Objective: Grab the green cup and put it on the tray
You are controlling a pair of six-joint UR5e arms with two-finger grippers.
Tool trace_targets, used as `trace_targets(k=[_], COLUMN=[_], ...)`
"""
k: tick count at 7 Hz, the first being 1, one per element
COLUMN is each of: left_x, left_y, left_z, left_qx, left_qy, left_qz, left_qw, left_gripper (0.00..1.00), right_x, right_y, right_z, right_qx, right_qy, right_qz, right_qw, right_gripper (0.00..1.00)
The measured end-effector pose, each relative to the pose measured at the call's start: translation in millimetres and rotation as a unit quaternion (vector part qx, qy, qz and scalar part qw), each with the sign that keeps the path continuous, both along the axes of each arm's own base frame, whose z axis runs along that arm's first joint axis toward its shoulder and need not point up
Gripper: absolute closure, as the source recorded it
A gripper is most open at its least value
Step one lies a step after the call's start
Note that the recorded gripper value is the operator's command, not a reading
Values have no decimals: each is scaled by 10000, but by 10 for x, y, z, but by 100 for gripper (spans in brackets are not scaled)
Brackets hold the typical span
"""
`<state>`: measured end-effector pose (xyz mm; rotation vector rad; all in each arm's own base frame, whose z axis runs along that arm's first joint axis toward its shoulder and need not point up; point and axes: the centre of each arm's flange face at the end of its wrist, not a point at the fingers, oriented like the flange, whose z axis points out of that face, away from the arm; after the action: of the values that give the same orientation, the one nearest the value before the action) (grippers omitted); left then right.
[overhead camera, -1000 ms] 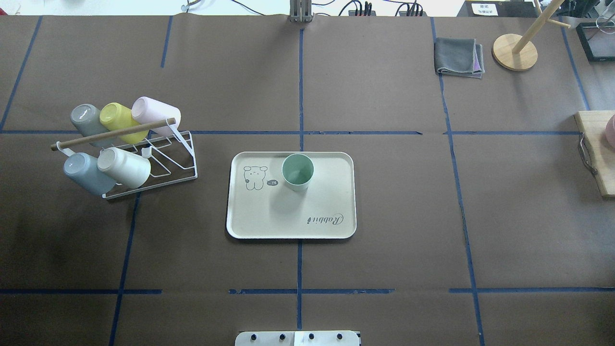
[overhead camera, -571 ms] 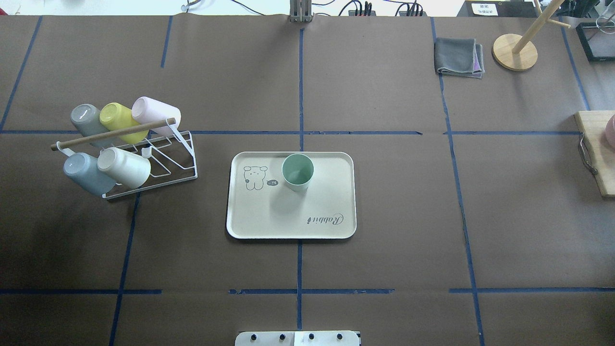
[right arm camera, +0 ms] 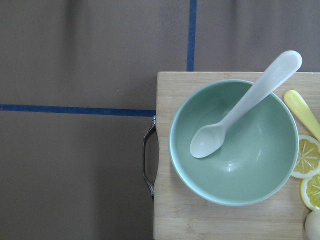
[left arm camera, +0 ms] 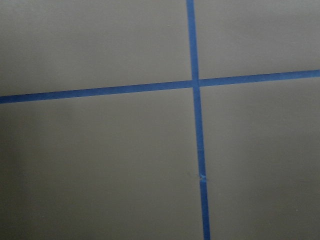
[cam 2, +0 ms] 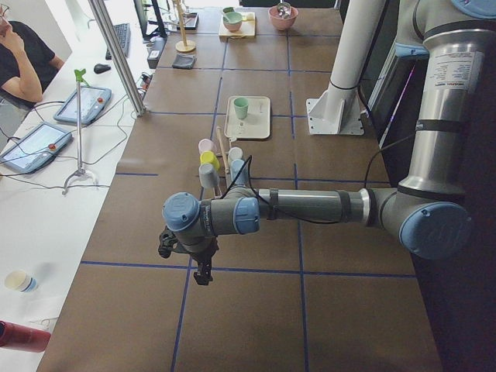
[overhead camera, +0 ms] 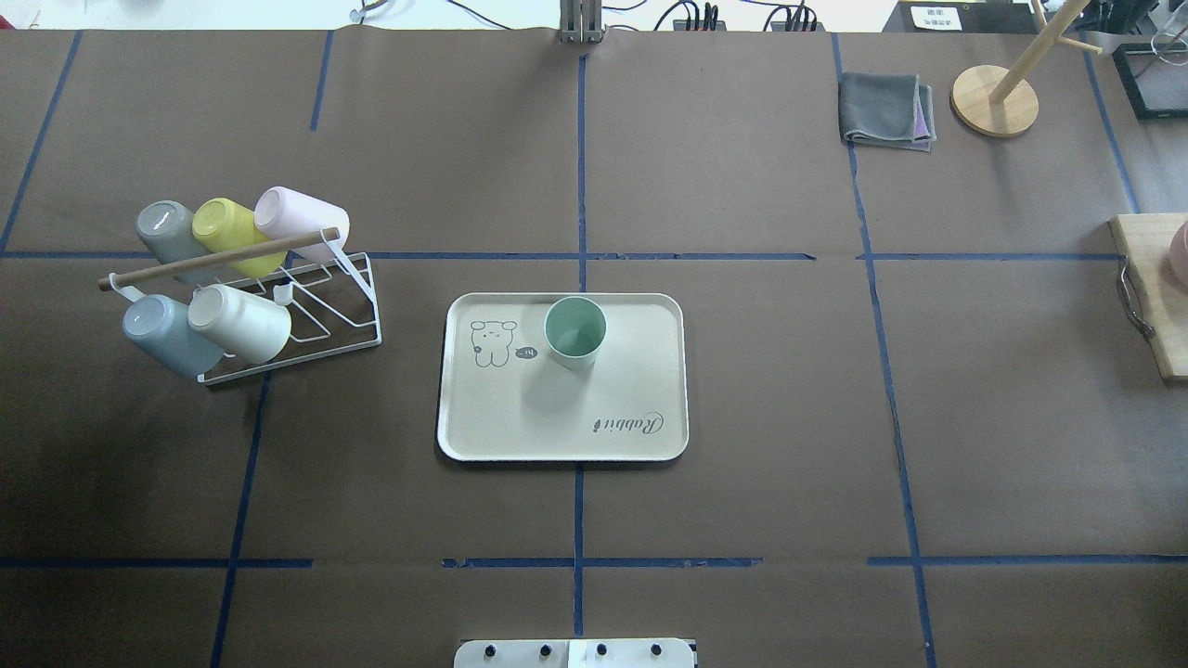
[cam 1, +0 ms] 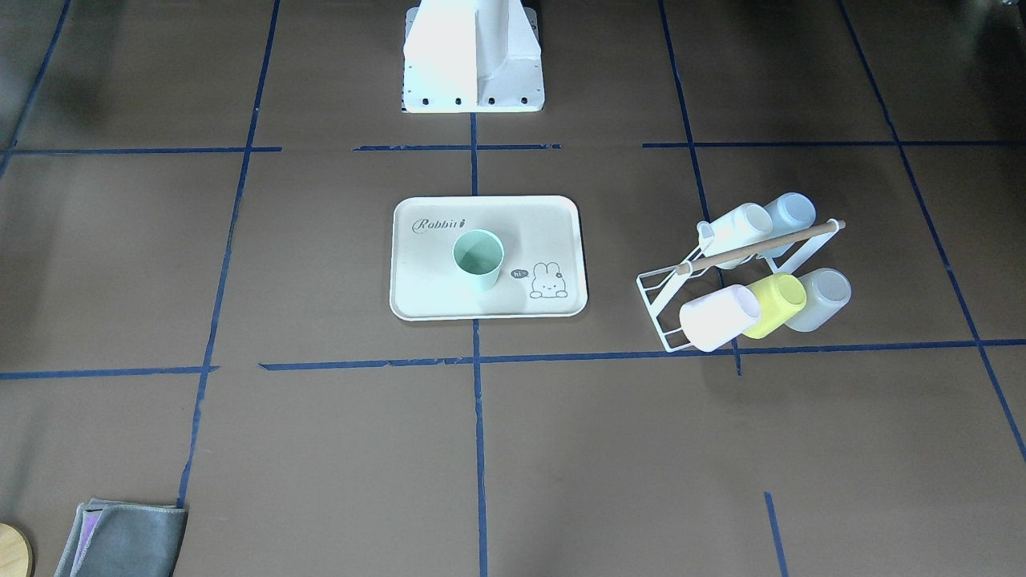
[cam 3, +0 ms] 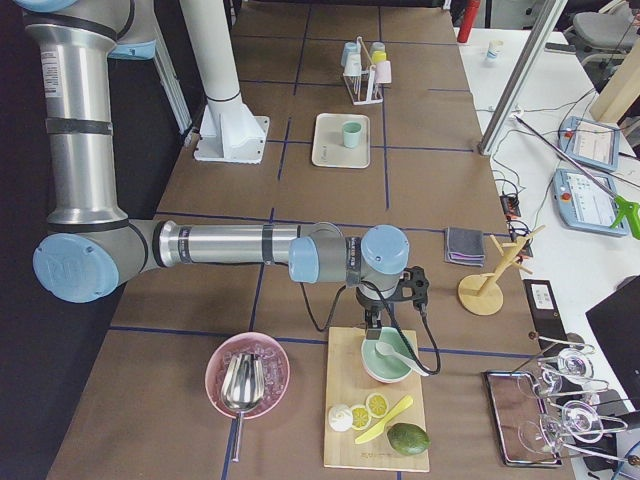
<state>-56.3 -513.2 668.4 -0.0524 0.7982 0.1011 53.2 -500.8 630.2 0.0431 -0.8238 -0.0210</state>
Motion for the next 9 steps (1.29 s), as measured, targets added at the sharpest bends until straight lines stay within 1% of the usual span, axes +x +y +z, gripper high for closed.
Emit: trace_targets(k=[4, 6, 9], left_x=[-15, -41, -54], left_y=[5, 0, -5], left_z=[-11, -30, -44], left_qx=[32, 50, 57], left_qy=[28, 25, 24], left_qz=[-18, -46, -65], left_qw=[10000, 10000, 10000], left_gripper=[0, 0, 0], right_x=[55, 227, 304], right_y=[51, 221, 325], right_z=[59, 210, 306], right_qx=[-74, -212, -257], right_qy=[13, 2, 52], right_qz=[54, 217, 269], right_qw=[10000, 9995, 9993], right_gripper=[0, 0, 0])
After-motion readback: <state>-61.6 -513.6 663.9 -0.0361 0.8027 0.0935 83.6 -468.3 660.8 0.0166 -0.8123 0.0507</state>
